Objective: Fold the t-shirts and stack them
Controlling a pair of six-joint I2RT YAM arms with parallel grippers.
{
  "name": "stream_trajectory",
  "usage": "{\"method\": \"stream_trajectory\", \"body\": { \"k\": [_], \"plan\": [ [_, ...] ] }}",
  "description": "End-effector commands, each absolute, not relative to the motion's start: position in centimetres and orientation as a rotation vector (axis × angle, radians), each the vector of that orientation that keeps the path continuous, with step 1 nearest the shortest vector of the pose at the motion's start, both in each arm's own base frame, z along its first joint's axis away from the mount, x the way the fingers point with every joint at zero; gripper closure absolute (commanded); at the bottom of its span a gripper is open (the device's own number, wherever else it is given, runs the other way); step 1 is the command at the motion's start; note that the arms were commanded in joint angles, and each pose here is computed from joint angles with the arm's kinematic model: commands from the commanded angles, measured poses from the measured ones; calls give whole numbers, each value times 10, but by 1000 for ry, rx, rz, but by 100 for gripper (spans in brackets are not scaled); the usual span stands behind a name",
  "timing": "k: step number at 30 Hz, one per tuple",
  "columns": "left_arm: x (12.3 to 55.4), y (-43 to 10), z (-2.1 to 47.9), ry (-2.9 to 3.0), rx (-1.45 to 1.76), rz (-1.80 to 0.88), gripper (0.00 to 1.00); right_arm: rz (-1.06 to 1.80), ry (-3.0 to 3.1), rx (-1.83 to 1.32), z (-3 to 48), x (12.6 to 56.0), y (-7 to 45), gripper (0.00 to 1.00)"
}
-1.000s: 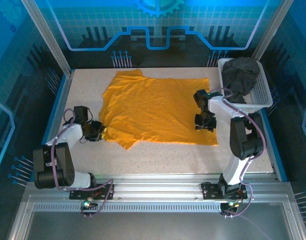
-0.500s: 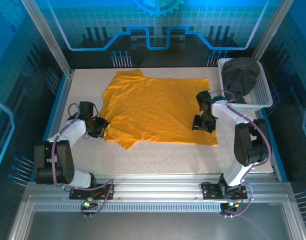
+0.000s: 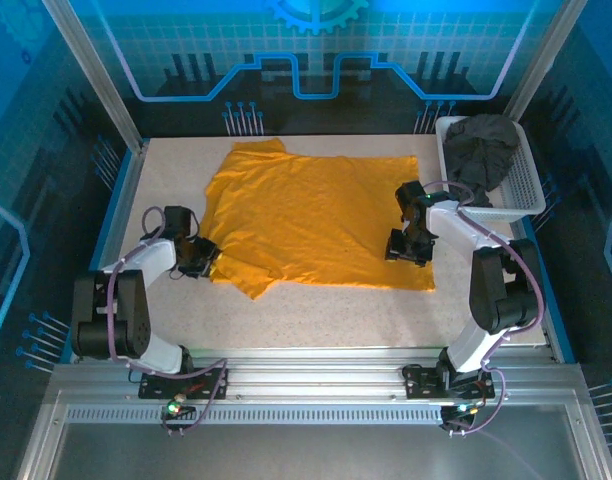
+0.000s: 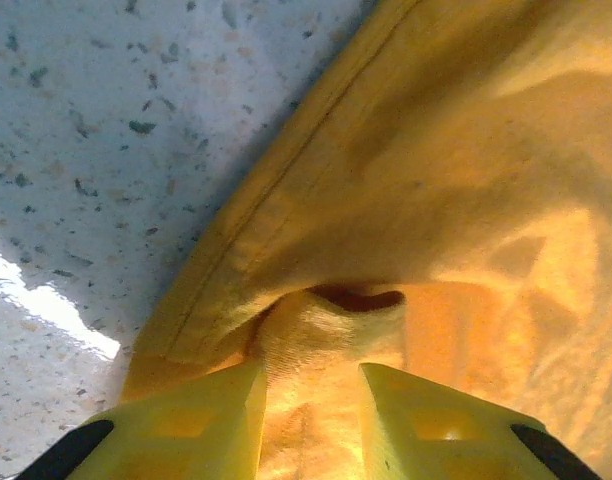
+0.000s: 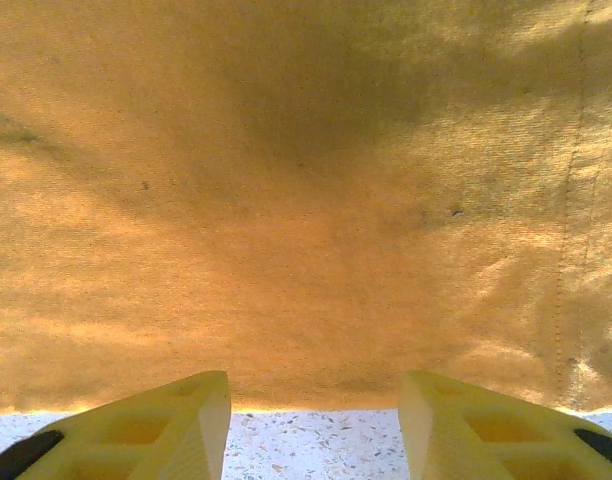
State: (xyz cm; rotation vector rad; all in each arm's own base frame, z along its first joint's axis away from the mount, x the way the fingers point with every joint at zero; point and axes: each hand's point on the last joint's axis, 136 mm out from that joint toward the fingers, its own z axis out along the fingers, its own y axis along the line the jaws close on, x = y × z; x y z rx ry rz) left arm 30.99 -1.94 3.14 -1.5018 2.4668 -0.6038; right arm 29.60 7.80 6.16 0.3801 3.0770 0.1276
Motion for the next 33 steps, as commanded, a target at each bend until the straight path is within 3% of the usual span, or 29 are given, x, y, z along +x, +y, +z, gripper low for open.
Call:
{"method": "stream_trajectory", "body": {
  "k": [1,17,28,33],
  "plan": [
    [302,-20,25,2508,-1486,-549,70,163,3073,394,64,295,78,52],
    [296,-25,19,2564,-1464,-458,65,175,3083,413,58,298,79,52],
    [323,-22,33,2521,-1379,-475,93,166,3082,423,59,298,74,52],
    [314,-22,50,2515,-1357,-459,100,148,3081,447,57,298,69,52]
  ]
}}
